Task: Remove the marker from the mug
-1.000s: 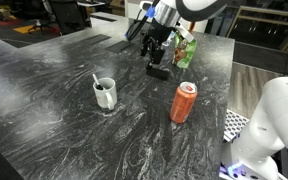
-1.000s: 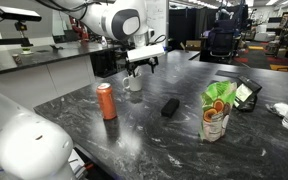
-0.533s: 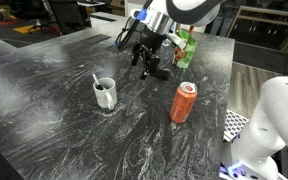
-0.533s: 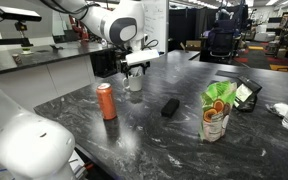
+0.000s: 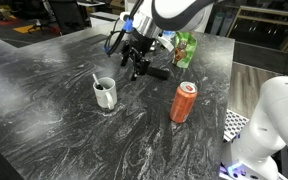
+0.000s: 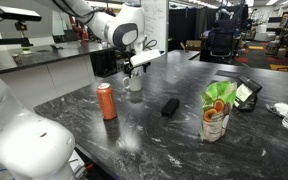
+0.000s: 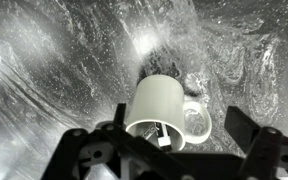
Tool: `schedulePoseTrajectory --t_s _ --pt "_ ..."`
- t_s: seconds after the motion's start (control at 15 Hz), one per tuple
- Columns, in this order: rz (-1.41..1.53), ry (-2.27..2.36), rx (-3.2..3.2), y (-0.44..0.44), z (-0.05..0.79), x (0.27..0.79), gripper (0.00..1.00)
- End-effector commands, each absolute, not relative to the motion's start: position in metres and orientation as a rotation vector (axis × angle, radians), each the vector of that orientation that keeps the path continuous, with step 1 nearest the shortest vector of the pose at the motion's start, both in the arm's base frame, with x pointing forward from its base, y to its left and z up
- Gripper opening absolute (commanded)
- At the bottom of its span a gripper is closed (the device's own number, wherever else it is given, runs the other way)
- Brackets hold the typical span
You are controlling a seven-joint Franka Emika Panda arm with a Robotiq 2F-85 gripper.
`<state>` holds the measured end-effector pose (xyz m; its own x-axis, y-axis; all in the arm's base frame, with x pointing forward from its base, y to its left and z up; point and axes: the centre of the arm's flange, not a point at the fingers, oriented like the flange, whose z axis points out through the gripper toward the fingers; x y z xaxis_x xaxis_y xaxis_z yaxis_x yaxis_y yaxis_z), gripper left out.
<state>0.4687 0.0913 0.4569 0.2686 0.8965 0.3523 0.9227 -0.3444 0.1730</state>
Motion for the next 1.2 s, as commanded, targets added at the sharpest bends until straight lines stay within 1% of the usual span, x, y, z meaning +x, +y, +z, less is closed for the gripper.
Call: schedulePoseTrajectory --t_s 0.0,0.2,0.4,1.13 --pt "-0.69 -1.771 -2.342 0.099 0.451 0.491 1.0" --pt "-0.795 -1.72 -2.251 0.101 0.452 0.493 1.0" --pt "-0.84 -1.712 -2.185 0.104 0.45 0.496 1.0" --pt "-0.769 -1.802 -2.082 0.135 0.42 0.509 1.0"
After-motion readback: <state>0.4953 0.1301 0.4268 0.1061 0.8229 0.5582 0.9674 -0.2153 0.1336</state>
